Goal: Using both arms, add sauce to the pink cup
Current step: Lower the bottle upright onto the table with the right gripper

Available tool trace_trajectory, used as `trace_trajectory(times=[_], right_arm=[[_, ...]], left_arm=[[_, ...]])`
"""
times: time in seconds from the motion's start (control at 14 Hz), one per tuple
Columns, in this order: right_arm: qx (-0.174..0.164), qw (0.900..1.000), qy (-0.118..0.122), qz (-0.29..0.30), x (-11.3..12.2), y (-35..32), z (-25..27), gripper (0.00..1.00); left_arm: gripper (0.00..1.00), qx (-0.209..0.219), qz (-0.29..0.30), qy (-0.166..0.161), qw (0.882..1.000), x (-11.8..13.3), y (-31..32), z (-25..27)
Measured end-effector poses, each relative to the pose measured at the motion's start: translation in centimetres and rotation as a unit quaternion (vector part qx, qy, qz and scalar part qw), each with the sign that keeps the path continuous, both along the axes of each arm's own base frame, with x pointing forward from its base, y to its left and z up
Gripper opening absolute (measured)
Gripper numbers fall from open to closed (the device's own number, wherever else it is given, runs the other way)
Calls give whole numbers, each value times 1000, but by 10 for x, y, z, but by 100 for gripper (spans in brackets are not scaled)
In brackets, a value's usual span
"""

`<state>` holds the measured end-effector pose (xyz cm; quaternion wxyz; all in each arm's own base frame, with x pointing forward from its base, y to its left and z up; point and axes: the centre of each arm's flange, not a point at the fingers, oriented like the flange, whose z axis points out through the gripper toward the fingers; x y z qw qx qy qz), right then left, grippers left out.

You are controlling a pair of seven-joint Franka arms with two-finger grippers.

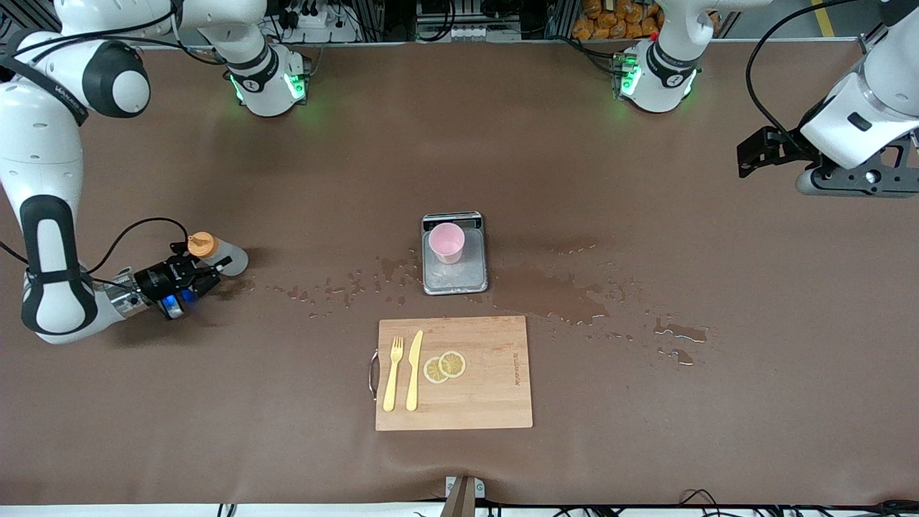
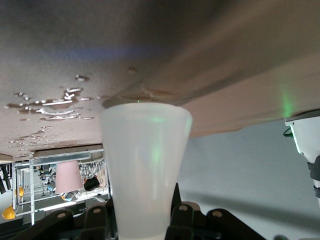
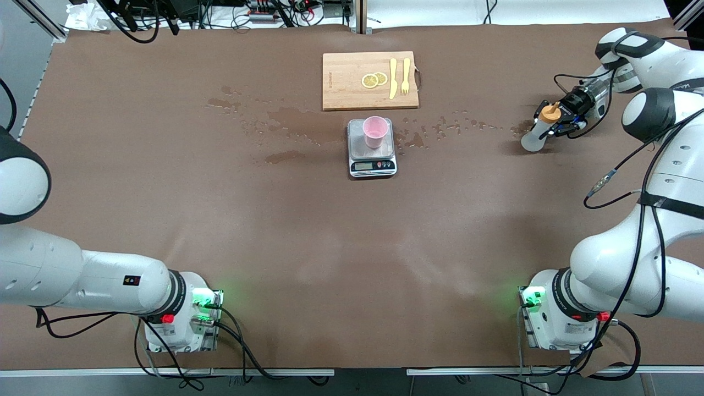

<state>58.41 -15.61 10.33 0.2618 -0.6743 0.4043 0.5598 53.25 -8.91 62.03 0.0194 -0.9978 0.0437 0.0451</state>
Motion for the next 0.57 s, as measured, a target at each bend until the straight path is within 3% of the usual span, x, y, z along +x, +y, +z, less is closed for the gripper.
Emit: trace_trajectory(times=[0.14, 0.21, 0.57], right_arm=[[3, 1000, 0, 1, -1, 0, -2, 40], [4, 1000, 0, 1, -1, 1, -2, 46], [-5, 1000, -16, -2, 8, -9, 9, 97]], left_arm=[[100, 0, 0, 0, 1000, 0, 0, 0], [100, 0, 0, 0, 1000, 0, 0, 0], [100, 0, 0, 0, 1000, 0, 0, 0]])
